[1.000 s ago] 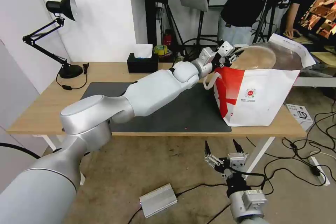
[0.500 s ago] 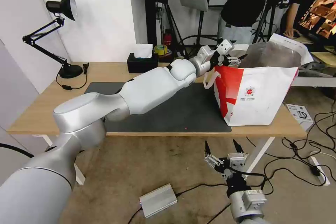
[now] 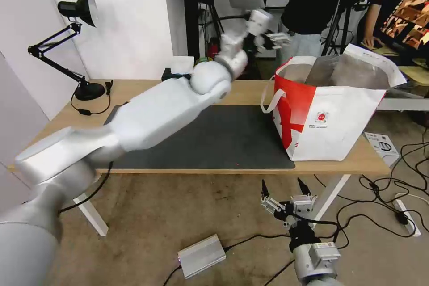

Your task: Pick up the trash from the table and place it into the takeout bag.

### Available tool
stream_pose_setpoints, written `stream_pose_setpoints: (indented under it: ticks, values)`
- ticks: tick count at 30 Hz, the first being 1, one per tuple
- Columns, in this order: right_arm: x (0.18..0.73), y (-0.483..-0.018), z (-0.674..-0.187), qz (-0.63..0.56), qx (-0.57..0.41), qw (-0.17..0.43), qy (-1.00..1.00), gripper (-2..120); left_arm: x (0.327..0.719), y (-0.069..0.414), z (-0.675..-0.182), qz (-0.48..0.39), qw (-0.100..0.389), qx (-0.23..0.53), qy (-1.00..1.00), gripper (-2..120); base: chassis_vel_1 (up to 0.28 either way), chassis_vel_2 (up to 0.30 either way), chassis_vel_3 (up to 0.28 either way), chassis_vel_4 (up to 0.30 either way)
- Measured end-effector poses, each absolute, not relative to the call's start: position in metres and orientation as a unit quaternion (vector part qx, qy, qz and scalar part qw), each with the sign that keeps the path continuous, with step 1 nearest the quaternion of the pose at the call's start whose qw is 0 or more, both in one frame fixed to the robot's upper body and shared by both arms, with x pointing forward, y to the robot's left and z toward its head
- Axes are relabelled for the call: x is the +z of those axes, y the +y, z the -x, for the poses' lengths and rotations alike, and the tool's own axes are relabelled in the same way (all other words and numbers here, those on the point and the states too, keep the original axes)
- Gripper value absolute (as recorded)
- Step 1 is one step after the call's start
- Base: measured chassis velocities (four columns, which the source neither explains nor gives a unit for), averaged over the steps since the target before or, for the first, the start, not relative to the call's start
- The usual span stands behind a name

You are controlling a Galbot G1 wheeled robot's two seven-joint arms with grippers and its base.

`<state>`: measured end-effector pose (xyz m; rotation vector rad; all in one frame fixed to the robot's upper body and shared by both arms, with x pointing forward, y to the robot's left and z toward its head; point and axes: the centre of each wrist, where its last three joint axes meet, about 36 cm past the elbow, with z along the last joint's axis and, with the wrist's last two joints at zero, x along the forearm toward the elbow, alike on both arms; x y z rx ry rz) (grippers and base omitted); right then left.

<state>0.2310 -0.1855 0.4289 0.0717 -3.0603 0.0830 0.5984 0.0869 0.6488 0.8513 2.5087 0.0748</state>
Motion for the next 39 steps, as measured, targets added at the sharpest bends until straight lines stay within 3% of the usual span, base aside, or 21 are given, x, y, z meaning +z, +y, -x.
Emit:
stream_pose_setpoints:
  ticks: [4, 6, 10, 14, 24, 39]
  values:
    - [0.429, -0.186, -0.231, -0.023, 0.027, 0.040, -0.999, 100, 0.627, 0.141, -0.566, -0.267, 0.240, 0.021, 0.933, 100, 0.000, 0.000, 0.000, 0.000]
    - [0.429, -0.186, -0.231, -0.023, 0.027, 0.040, -0.999, 100, 0.625, 0.147, -0.562, -0.264, 0.239, 0.021, 0.934, 100, 0.000, 0.000, 0.000, 0.000]
    - [0.429, -0.186, -0.231, -0.023, 0.027, 0.040, -0.999, 100, 0.594, 0.211, -0.494, -0.210, 0.246, 0.022, 0.946, 100, 0.000, 0.000, 0.000, 0.000]
    - [0.429, -0.186, -0.231, -0.023, 0.027, 0.040, -0.999, 100, 0.562, 0.238, -0.440, -0.163, 0.246, 0.020, 0.955, 100, 0.000, 0.000, 0.000, 0.000]
    - [0.429, -0.186, -0.231, -0.023, 0.027, 0.040, -0.999, 100, 0.489, 0.240, -0.334, -0.051, 0.226, -0.004, 0.973, 100, 0.000, 0.000, 0.000, 0.000]
    - [0.429, -0.186, -0.231, -0.023, 0.027, 0.040, -0.999, 100, 0.422, 0.211, -0.256, 0.018, 0.187, 0.002, 0.982, 100, 0.000, 0.000, 0.000, 0.000]
